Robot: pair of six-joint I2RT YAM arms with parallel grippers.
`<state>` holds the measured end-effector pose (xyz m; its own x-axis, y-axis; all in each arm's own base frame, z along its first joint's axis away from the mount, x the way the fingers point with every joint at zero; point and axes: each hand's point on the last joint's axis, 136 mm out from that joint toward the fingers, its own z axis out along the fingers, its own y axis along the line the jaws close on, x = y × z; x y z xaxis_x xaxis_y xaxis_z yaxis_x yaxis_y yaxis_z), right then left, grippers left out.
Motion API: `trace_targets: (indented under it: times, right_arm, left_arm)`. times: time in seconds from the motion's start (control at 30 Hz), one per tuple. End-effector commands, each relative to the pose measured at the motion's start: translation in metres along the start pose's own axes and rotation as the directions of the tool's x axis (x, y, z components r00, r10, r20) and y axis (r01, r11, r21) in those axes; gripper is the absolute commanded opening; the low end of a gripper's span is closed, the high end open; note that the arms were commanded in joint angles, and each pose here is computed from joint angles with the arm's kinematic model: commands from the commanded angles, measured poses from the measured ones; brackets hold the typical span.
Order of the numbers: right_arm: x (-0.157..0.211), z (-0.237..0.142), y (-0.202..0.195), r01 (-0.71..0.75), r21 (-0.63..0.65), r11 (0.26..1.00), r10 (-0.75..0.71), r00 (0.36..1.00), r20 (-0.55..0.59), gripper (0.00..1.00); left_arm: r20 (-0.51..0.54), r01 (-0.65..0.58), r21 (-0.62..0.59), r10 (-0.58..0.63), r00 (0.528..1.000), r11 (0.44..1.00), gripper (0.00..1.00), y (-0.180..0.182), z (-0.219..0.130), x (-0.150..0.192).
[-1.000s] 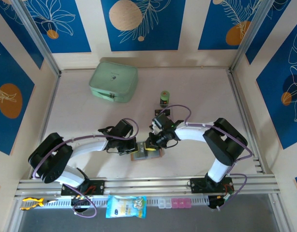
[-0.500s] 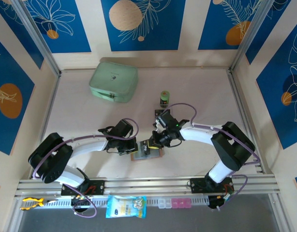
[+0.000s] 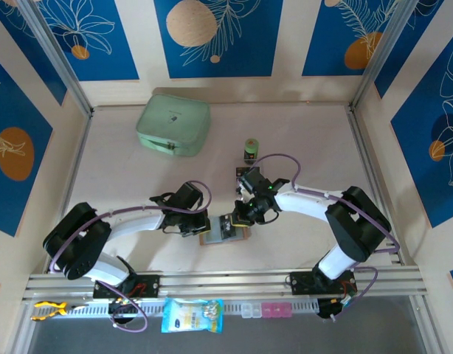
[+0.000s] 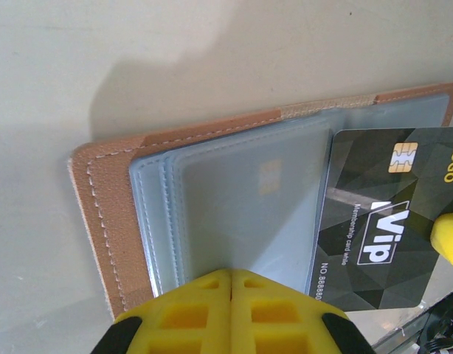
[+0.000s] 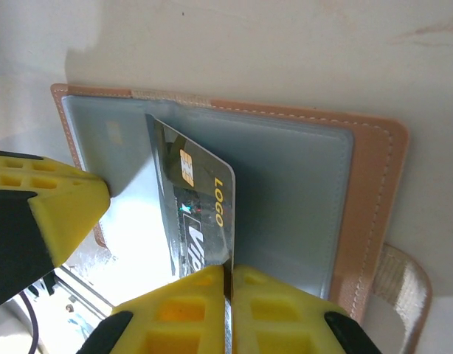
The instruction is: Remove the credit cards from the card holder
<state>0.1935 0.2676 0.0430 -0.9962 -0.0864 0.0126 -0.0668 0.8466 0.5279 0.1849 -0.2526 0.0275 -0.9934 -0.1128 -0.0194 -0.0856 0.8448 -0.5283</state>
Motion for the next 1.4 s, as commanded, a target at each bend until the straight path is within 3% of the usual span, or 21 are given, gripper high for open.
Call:
trace_targets:
  times: [0.0,0.4,0.6,0.9,1.37]
  right_arm:
    - [-0.002,-0.013,0.002,0.027,0.024,0.999,-0.027,0.999,0.023,0.09]
    - [-0.002,-0.012,0.010,0.043,0.027,0.999,-0.044,0.999,0.021,0.09]
    - [0.000,-0.004,0.017,0.031,0.002,1.000,-0.031,1.000,0.004,0.15]
    - [0.000,-0.003,0.018,0.036,0.013,0.999,-0.036,0.999,0.007,0.12]
    - [-0.014,-0.050,0.018,0.100,0.020,0.995,-0.101,0.990,0.102,0.07]
  left_arm:
    - [-0.001,0.009,-0.059,-0.009,1.000,0.998,0.04,0.013,0.000,0.004]
    - [-0.002,0.009,-0.055,-0.009,1.000,0.998,0.04,0.013,0.002,0.004]
    - [-0.003,0.008,-0.052,-0.009,1.000,0.999,0.04,0.012,0.003,0.003]
    - [-0.004,0.004,-0.052,-0.005,1.000,0.999,0.04,0.012,0.002,0.003]
    - [0.004,-0.020,-0.049,0.020,1.000,0.999,0.05,0.002,0.003,-0.005]
